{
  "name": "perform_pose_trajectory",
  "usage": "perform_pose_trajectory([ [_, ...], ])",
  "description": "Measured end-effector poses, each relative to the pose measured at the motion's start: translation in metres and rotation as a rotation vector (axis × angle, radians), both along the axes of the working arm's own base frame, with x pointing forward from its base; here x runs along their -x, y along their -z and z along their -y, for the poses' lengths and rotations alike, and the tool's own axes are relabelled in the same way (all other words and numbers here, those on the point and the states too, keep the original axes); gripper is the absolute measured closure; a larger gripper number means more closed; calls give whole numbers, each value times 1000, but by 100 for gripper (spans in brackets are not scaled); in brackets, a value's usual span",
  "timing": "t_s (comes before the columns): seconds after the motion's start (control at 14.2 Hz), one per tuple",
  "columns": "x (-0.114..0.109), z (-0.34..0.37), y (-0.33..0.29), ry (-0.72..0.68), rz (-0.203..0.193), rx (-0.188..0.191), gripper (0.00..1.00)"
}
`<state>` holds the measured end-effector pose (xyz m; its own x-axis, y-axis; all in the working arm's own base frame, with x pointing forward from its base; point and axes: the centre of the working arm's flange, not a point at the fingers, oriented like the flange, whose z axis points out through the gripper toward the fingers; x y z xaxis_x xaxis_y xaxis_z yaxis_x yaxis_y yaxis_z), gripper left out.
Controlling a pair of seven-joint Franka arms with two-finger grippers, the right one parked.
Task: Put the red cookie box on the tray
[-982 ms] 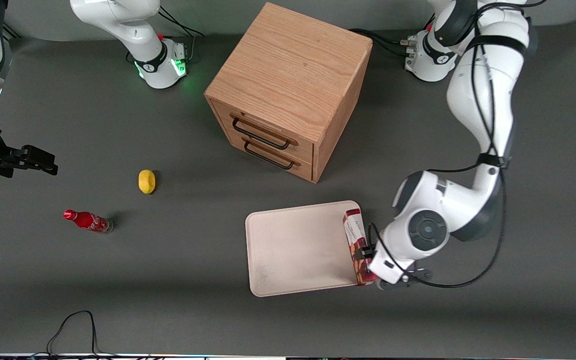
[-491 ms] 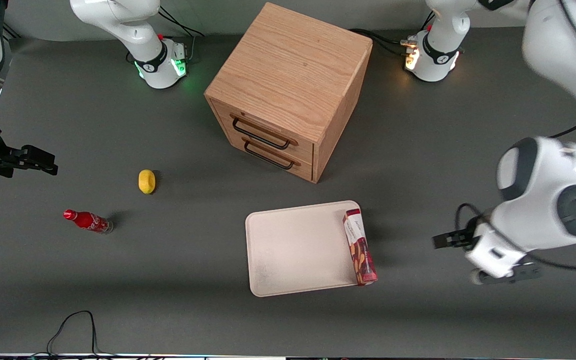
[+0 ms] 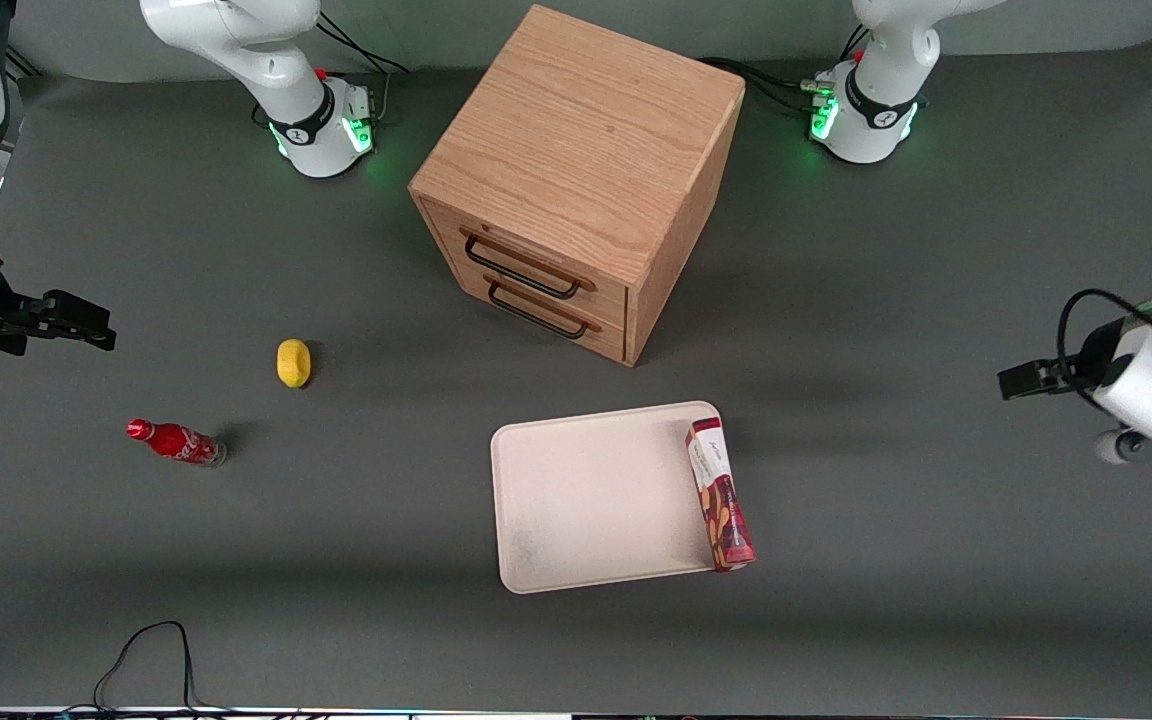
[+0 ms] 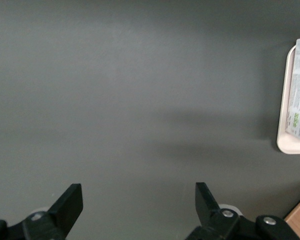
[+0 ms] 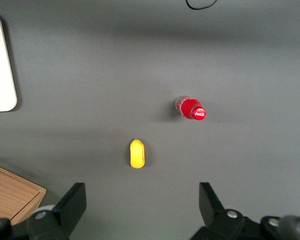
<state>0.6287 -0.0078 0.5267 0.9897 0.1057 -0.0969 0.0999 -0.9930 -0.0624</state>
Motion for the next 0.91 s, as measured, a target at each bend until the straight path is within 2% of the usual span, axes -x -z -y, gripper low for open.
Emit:
perform_pose_trajectory([
  [0.21, 15, -2, -19, -22, -13, -16, 0],
  [0.35, 19, -10, -23, -37, -17, -21, 0],
  [0.56, 21, -22, -19, -59, -44, -29, 0],
  [0.77, 25, -27, -19, -76, -49, 9, 0],
  [0.91, 41, -36, -20, -87, -40, 27, 0],
])
